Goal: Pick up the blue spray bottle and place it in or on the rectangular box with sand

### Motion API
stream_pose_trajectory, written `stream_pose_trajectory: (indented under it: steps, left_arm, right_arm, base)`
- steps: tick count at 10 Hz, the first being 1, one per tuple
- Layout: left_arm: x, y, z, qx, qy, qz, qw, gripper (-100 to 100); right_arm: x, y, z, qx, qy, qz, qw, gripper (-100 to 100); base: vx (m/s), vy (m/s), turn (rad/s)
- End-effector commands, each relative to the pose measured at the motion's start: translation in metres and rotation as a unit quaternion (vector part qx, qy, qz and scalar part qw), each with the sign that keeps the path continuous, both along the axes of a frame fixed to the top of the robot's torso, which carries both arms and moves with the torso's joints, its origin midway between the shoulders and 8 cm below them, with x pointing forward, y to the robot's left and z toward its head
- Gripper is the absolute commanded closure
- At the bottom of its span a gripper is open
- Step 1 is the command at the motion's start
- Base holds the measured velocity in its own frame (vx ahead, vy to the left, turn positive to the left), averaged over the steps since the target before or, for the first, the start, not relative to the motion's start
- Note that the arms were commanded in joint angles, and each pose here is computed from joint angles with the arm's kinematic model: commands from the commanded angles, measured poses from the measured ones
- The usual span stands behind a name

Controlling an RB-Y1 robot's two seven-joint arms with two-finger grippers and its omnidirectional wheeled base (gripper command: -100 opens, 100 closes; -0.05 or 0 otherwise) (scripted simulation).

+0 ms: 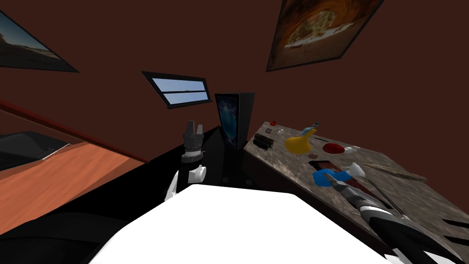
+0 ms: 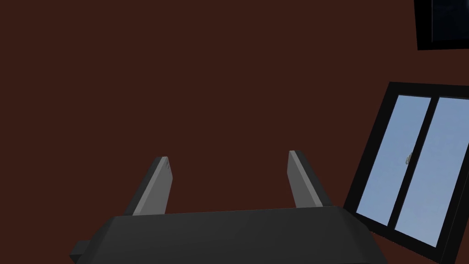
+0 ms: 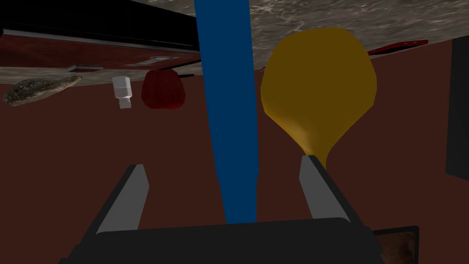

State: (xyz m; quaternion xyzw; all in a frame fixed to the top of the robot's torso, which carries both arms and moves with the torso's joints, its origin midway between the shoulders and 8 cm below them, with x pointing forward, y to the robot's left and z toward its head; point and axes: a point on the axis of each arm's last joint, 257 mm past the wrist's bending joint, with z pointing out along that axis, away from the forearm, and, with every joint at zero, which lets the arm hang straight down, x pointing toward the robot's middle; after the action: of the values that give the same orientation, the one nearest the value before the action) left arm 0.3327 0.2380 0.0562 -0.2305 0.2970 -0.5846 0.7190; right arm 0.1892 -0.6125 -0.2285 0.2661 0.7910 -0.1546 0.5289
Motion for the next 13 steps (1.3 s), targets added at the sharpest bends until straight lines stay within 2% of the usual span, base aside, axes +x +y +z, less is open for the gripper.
stream_pose_trajectory:
  steps: [1,2,3,4,5,6,10,11,12,13]
  left_arm:
    - [0.0000,0.0000,0.0000,0.000,0.000,0.000,1.0000,0]
    - [0.0000,0.0000,0.0000,0.000,0.000,0.000,1.0000,0]
    - [0.0000,0.0000,0.0000,0.000,0.000,0.000,1.0000,0]
    - [0.0000,0.0000,0.0000,0.000,0.000,0.000,1.0000,0]
    - [0.0000,0.0000,0.0000,0.000,0.000,0.000,1.0000,0]
    - [0.0000,0.0000,0.0000,0.000,0.000,0.000,1.0000,0]
    - [0.0000,0.0000,0.0000,0.000,0.000,0.000,1.0000,0]
    - [0.0000,0.0000,0.0000,0.000,0.000,0.000,1.0000,0]
    - [0.0000,0.0000,0.0000,0.000,0.000,0.000,1.0000,0]
    - [0.0000,0.0000,0.0000,0.000,0.000,0.000,1.0000,0]
  right_arm:
    - [-0.0047,-0.0128,0.0072,-0.020,0.015,-0.002,0.9997,-100]
    - [-0.0033,-0.0094,0.0036,-0.012,0.009,-0.002,0.9999,-100]
    - [-0.0037,-0.0105,0.0040,-0.014,0.010,-0.002,0.9998,0]
    - [-0.0033,-0.0160,-0.0012,-0.014,0.009,-0.007,0.9998,-100]
    - [-0.0028,-0.0137,0.0014,-0.014,0.009,-0.005,0.9999,-100]
    - [-0.0027,-0.0142,0.0011,-0.014,0.009,-0.005,0.9998,100]
    - [-0.0027,-0.0144,0.0014,-0.014,0.009,-0.005,0.9998,100]
    - [-0.0027,-0.0144,0.0013,-0.014,0.009,-0.005,0.9998,0]
    - [-0.0027,-0.0144,0.0013,-0.014,0.009,-0.005,0.9998,100]
    - [-0.0026,-0.0144,0.0014,-0.014,0.009,-0.005,0.9998,0]
  base:
    - [0.076,0.070,-0.017]
    - [0.031,0.028,-0.006]
    - [0.007,0.006,0.000]
    - [0.050,-0.042,0.051]
    - [0.017,-0.019,0.021]
    - [0.000,0.000,0.000]
    - [0.000,0.000,0.000]
    - [0.000,0.000,0.000]
    - [0.000,0.000,0.000]
    - [0.000,0.000,0.000]
